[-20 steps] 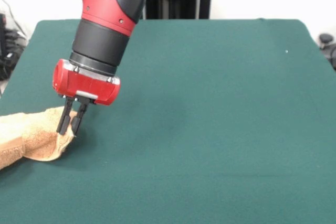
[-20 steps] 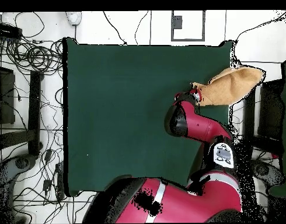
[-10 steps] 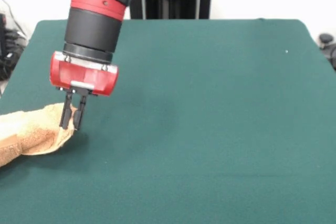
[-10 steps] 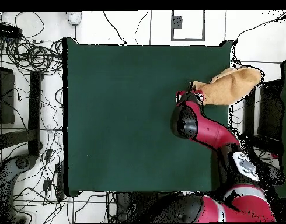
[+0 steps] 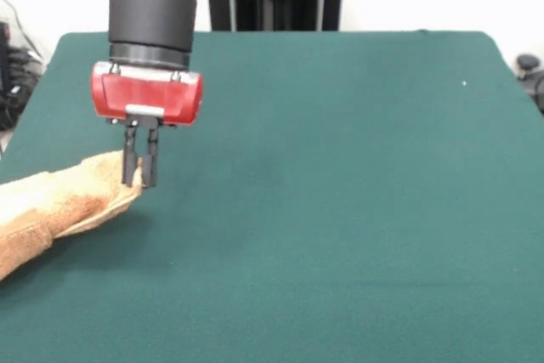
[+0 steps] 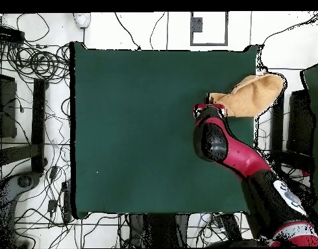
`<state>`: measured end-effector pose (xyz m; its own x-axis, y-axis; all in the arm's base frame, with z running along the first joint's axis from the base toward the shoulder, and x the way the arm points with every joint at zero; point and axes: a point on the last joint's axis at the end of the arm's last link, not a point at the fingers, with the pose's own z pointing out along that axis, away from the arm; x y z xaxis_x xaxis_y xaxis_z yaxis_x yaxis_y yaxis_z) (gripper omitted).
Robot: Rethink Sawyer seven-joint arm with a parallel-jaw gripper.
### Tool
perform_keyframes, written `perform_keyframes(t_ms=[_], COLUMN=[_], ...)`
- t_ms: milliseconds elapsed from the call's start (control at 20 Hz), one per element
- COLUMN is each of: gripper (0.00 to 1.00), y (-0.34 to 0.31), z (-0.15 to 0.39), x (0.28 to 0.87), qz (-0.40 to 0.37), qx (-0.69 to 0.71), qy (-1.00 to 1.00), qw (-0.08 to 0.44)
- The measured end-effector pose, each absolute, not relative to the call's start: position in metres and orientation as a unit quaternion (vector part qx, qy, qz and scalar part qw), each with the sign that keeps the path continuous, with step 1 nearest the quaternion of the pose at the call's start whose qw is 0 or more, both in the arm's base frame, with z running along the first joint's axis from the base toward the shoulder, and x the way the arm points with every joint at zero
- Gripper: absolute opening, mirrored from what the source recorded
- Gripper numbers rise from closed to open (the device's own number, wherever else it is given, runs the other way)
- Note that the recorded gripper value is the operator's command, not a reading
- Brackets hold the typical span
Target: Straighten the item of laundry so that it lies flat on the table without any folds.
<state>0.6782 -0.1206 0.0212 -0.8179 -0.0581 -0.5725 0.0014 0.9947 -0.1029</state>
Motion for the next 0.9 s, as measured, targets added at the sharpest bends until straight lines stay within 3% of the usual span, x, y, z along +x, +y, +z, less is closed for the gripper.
perform_keyframes(t_ms=[900], gripper=[0.0], y=[-0.006], z=[0.069], x=[0.661], qz=[0.124], qx=[0.053], qy=[0.94], qw=[0.312])
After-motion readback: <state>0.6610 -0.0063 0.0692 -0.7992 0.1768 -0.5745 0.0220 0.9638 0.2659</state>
